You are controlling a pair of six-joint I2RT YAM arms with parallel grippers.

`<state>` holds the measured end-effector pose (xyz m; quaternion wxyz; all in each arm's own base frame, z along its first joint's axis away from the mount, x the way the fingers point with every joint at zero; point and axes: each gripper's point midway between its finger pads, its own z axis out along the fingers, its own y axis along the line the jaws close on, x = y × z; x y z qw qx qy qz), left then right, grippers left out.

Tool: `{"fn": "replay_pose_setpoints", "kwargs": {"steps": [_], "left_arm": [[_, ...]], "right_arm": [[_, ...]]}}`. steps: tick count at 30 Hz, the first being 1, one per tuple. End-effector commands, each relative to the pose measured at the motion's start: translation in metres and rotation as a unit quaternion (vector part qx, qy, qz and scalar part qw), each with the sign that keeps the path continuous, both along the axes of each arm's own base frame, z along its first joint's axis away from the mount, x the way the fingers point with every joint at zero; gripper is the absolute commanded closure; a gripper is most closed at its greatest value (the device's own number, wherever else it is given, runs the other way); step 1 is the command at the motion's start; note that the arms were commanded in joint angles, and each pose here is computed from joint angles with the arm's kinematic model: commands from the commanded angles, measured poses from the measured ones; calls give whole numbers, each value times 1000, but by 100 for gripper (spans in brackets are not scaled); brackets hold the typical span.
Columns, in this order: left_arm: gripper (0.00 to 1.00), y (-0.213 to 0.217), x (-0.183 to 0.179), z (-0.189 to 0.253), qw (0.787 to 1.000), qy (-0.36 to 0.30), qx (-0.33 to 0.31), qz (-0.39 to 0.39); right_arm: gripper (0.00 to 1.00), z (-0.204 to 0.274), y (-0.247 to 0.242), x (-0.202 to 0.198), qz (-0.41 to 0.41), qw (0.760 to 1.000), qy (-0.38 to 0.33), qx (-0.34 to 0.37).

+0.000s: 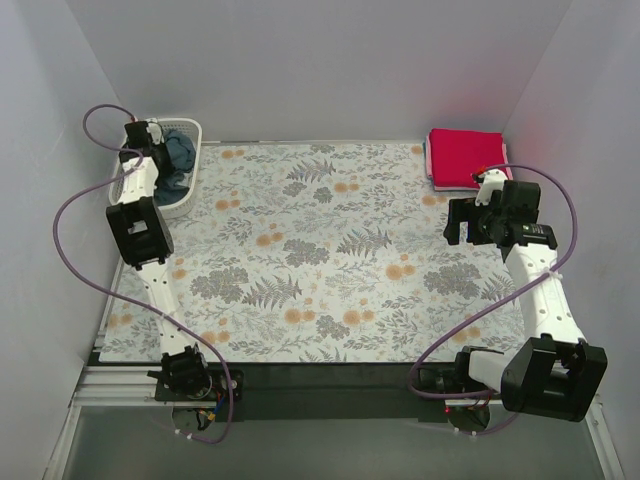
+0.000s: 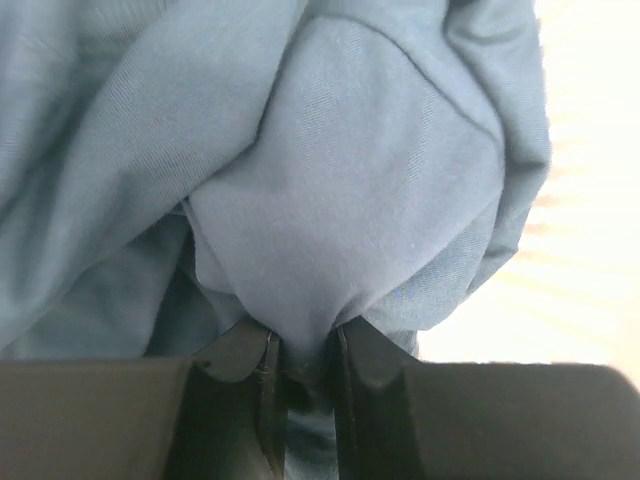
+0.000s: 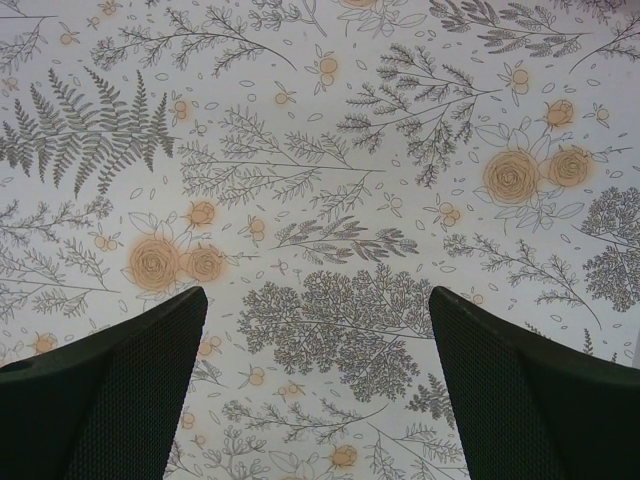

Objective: Fold and stack the t-shirts
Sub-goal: Grab the tshirt from the pile

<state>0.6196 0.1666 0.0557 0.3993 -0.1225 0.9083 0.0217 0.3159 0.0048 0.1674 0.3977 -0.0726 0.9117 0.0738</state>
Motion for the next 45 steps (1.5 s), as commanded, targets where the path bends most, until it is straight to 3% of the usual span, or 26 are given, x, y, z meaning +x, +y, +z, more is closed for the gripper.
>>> {"fn": "replay_pose_setpoints", "kwargs": {"steps": [1,6,17,24,26,30,31,33,34,35,45], "left_arm": [[87,-1,10,148,990,-133,43,-18],[49,8,1,133,992,-104,68,-11],[34,13,20,96,994,-94,52,-9],[32,17,25,55,996,-74,44,3],[34,19,28,49,996,-74,44,8],[51,17,34,56,995,-91,39,6],[68,16,35,65,994,-100,36,6],[83,13,36,77,993,-112,31,4],[96,14,36,92,992,-125,31,6],[100,13,37,101,991,-132,31,6],[100,-8,13,255,967,-251,43,-25]], "right_arm": [[2,24,6,6,14,999,-45,8],[2,25,7,3,19,999,-49,8],[2,18,8,5,22,999,-38,12],[2,8,7,8,20,1000,-21,12],[2,8,7,9,21,1000,-20,12],[2,7,6,8,18,1000,-18,11],[2,7,6,7,18,1000,-18,11],[2,5,7,6,19,1000,-17,12],[2,5,7,5,20,1000,-16,13],[2,4,8,5,21,1000,-16,14],[2,4,11,2,28,999,-18,20]]}}
